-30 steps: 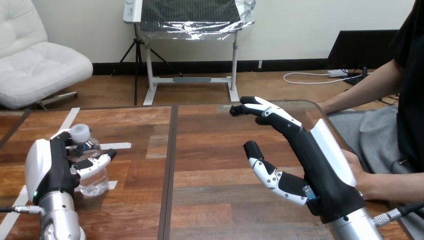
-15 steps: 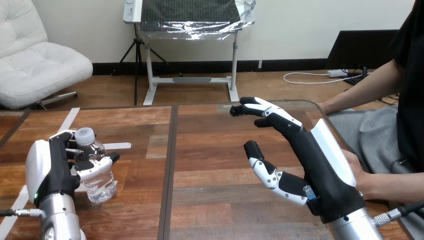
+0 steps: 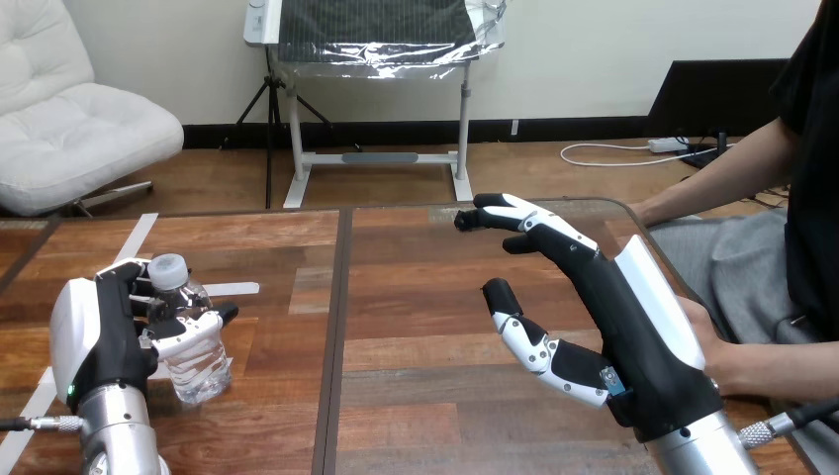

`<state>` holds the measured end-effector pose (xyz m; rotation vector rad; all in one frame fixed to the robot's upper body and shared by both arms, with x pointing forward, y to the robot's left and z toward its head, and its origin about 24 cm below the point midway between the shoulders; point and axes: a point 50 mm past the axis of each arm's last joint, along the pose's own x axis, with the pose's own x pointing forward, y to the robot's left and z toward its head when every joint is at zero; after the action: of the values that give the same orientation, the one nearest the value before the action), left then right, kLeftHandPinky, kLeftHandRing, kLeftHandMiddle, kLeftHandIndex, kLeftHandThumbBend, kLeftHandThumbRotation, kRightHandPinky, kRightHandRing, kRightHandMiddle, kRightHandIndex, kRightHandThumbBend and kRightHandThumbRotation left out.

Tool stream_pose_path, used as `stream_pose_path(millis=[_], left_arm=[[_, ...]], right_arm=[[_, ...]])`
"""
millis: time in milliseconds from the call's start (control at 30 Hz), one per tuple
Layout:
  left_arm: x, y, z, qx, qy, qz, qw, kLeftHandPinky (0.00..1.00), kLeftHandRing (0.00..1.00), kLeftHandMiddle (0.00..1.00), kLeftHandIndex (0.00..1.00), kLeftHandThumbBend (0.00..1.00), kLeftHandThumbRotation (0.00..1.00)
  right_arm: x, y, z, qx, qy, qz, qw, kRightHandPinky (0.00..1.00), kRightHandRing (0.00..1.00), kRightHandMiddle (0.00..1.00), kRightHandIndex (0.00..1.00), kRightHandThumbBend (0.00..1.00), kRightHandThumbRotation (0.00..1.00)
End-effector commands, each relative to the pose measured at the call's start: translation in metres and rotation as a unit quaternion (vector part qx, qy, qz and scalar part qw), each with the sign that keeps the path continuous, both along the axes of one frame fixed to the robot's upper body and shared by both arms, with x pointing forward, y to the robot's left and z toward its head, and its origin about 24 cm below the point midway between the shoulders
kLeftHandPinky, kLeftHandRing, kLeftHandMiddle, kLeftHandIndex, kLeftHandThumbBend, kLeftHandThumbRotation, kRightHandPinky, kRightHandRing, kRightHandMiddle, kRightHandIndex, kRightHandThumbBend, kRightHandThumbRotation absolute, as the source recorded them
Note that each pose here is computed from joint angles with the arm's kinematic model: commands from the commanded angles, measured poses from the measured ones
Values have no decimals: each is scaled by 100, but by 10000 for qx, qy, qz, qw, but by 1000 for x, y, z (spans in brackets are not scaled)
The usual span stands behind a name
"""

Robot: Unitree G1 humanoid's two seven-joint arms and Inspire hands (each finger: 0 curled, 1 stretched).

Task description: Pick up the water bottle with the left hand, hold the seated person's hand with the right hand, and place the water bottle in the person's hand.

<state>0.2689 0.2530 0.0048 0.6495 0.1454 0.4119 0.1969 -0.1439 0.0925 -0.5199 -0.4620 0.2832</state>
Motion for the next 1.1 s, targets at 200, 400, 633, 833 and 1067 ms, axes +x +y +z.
stream_pose_path(millis=[200, 400, 633, 833, 1067], left_arm=[[14, -2, 15, 63, -364, -96, 9993, 43, 49, 52, 52, 73, 0], [13, -3, 15, 123, -380, -115, 9991, 43, 48, 51, 51, 73, 0], [12, -4, 14, 34, -369, -84, 9993, 42, 46, 50, 50, 73, 0], [11, -5, 13, 26, -372, -53, 9993, 42, 46, 49, 50, 72, 0], [8, -7, 12, 44, -492, -52, 9988, 42, 45, 49, 50, 71, 0]], right_arm=[[7, -2, 19, 54, -528, -26, 9986, 75, 83, 86, 74, 19, 0], [7, -3, 19, 71, -508, -28, 9987, 74, 83, 86, 74, 18, 0], [7, -3, 19, 59, -505, -47, 9987, 74, 83, 86, 74, 18, 0], [6, -4, 19, 40, -499, -46, 9987, 74, 84, 86, 73, 18, 0], [6, -4, 20, 35, -532, -55, 9986, 75, 84, 85, 73, 18, 0]])
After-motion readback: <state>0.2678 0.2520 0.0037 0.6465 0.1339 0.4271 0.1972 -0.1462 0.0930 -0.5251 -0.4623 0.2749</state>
